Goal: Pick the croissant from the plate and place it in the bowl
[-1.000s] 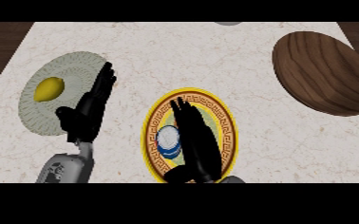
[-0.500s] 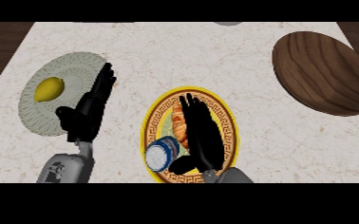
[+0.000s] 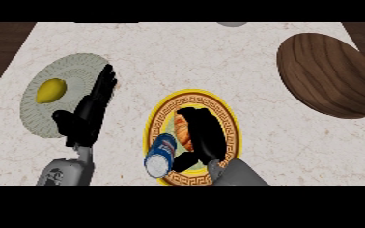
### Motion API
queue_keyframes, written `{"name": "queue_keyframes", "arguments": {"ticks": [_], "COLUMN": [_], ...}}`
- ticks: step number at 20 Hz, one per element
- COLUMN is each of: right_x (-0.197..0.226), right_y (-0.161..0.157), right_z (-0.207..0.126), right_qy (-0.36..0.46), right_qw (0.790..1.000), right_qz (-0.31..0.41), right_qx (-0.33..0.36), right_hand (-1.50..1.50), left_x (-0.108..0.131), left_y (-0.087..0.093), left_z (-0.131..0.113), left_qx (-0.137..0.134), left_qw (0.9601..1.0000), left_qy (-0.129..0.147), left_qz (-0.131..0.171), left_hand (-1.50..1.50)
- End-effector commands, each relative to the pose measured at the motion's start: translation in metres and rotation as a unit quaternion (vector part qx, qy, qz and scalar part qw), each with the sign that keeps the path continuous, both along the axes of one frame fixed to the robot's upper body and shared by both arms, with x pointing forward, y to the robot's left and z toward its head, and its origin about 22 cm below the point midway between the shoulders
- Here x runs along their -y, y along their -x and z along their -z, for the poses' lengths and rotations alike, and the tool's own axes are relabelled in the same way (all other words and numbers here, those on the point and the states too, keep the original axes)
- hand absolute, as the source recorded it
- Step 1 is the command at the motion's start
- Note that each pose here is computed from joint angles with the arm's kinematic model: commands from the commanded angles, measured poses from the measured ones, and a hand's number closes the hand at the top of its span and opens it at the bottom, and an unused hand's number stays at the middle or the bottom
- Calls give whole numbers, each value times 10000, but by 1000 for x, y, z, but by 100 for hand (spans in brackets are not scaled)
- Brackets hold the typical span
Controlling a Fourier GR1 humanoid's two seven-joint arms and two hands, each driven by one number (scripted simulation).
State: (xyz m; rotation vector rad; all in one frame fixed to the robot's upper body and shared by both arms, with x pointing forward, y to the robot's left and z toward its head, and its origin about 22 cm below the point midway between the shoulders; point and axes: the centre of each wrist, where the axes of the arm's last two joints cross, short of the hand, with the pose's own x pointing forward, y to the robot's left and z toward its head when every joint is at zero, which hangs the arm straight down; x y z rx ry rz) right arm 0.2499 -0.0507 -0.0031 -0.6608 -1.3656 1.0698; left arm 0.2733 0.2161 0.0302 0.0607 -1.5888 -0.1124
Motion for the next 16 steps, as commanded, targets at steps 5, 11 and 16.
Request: {"name": "queue_keyframes", "arguments": {"ticks": [5, 11, 16], "right_x": [-14, 45, 68], "right_y": [-16, -54, -85], "right_z": [8, -29, -43], "right_qy": [425, -1944, -2808], "right_qw": [9973, 9651, 9322], "right_qz": [-595, 1753, 2252], "right_qx": [-114, -35, 390], "right_hand": [150, 150, 150], "left_x": [9, -5, 7], "left_y": [-2, -4, -4], "left_z": [3, -5, 11], "left_qx": [134, 56, 29], "left_qw": [9999, 10000, 10000], "left_qy": [-20, -17, -72], "left_qz": [14, -30, -21], "left_hand": [0, 0, 0]}}
